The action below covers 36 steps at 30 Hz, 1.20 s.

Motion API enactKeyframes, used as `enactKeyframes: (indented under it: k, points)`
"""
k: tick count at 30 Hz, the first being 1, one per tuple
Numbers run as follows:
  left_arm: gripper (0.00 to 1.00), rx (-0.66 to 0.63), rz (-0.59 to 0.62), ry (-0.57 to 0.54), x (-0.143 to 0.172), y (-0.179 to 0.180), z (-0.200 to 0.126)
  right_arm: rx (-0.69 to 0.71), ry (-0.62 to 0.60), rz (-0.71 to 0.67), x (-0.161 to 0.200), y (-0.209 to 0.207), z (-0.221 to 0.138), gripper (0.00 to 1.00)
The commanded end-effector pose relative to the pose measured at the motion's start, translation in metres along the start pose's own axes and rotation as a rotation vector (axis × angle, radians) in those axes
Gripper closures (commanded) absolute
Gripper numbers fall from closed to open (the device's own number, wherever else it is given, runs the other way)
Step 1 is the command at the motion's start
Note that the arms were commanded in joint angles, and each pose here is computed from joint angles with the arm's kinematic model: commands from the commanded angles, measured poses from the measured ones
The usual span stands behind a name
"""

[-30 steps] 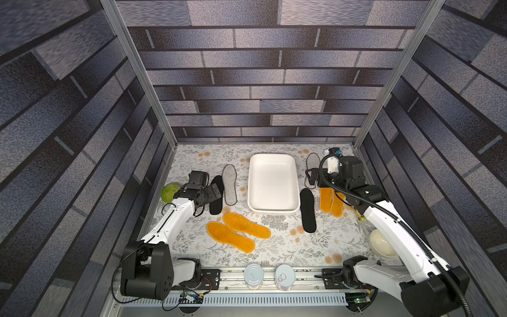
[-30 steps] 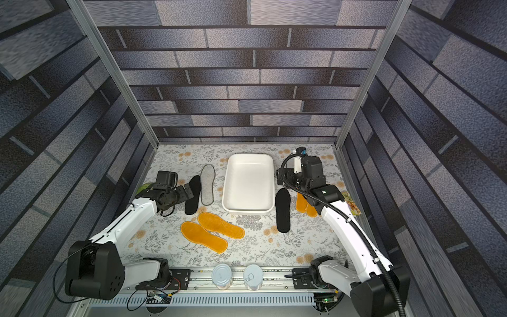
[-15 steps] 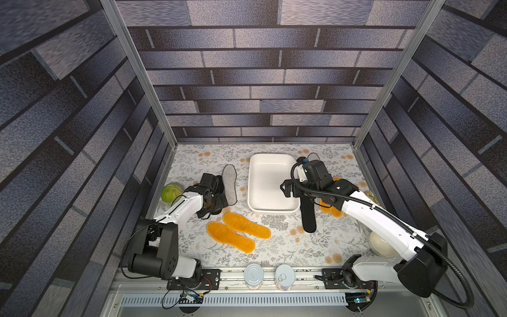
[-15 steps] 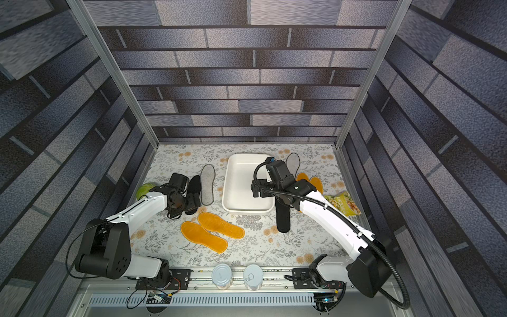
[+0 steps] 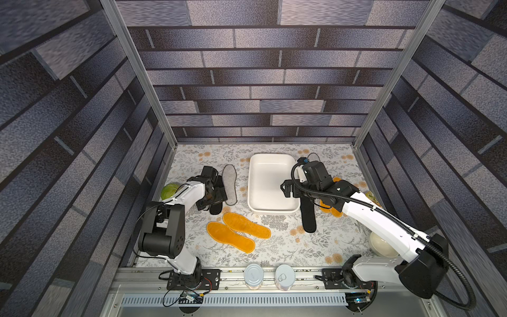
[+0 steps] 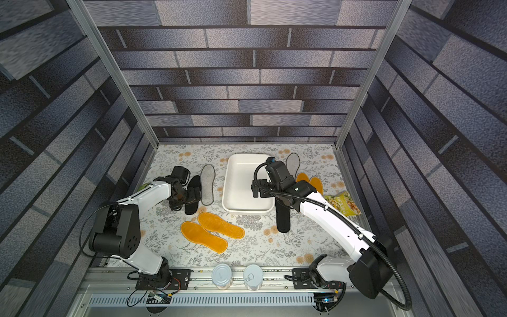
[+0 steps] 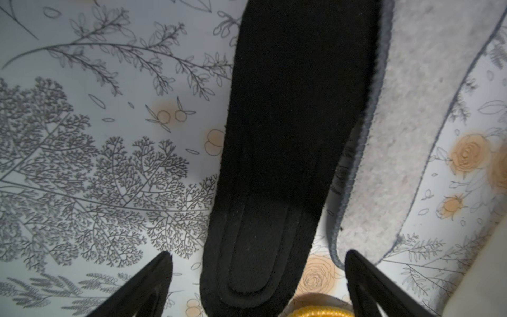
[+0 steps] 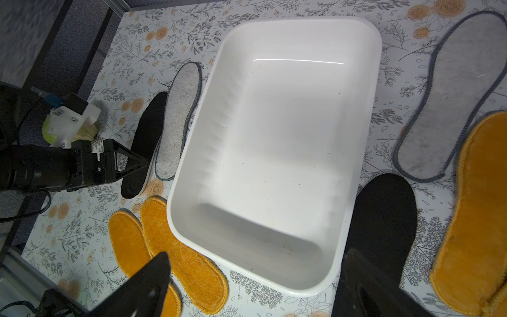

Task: Put the insoles into the storage box
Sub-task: Pick up the insole from the center of the board.

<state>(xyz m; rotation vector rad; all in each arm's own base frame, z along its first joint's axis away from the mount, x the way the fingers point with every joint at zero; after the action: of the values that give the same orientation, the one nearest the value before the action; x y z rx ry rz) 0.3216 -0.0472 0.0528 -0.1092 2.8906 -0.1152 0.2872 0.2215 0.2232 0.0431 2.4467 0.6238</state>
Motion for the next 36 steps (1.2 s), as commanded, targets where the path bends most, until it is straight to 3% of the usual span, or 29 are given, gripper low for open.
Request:
enactKeyframes:
  k: [1,17,36]
  points:
    - [0.0,-0.019,0.05,0.032,-0.001,0.003,-0.001,0.005,-0.012,0.012,0.002,-0.002,-0.005,0.0]
    - [0.04,-0.069,0.142,0.113,-0.001,0.0,0.008,0.005,-0.002,0.014,0.003,-0.002,-0.003,0.0]
    - [0.12,-0.087,0.154,0.146,0.001,0.005,0.013,0.0,0.017,0.02,0.007,-0.002,-0.001,0.01]
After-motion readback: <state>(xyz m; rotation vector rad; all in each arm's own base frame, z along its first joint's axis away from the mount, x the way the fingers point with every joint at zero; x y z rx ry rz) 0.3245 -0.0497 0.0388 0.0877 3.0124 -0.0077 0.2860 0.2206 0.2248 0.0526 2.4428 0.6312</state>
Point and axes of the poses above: each gripper's point midway between its finger pads, its own z axis out along the fingers, its own y axis along the line the jaws close on, x = y × z, the point moved 1 cm from there along -z, back along the fingers, and after that the axes turned 14 degrees about z, right-handed, at the moved point
